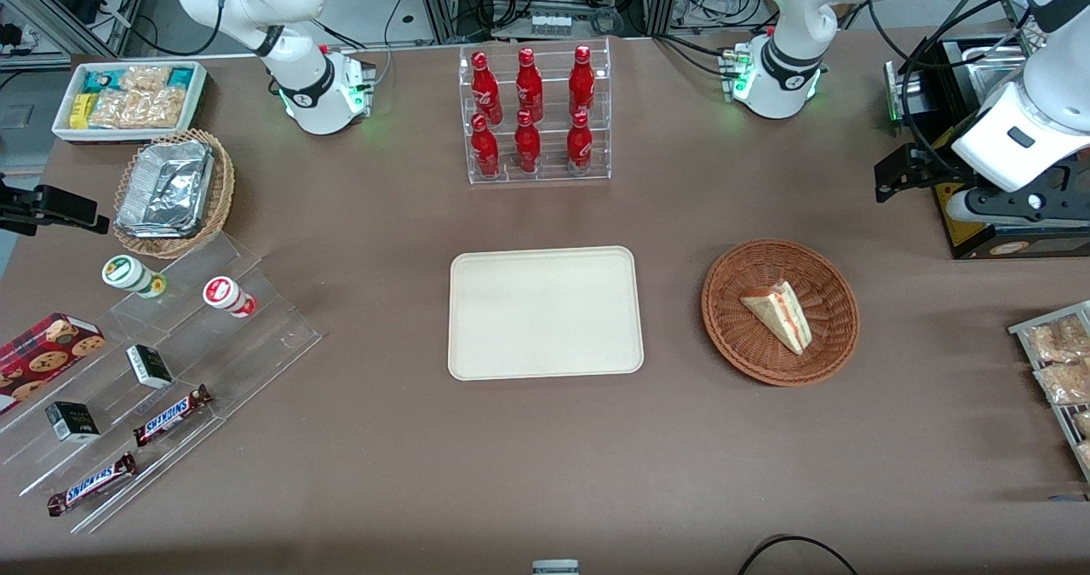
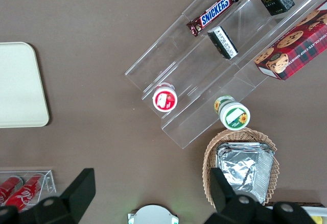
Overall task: Place sandwich from basket to tray
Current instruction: 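Move the left gripper over the wrapped sandwich in the wicker basket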
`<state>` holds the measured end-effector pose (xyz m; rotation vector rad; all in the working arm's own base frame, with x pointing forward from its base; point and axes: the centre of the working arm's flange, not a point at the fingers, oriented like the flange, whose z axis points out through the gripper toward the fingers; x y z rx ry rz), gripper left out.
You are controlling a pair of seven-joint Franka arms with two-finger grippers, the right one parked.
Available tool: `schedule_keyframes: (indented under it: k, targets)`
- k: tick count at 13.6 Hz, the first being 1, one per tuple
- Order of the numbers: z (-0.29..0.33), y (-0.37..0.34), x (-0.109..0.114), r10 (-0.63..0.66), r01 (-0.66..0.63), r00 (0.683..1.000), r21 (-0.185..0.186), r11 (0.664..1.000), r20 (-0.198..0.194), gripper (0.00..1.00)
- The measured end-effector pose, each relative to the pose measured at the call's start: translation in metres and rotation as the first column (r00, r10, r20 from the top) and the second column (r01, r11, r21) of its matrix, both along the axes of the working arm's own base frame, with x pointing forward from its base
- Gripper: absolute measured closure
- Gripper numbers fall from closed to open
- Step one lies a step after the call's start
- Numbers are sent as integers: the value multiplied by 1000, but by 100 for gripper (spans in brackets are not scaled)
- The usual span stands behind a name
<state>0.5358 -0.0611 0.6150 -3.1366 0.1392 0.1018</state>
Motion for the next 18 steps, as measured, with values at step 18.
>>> schedule_keyframes:
  k: [18]
  targets:
    - [-176, -38, 2, 55, -55, 998, 2, 998, 21, 0]
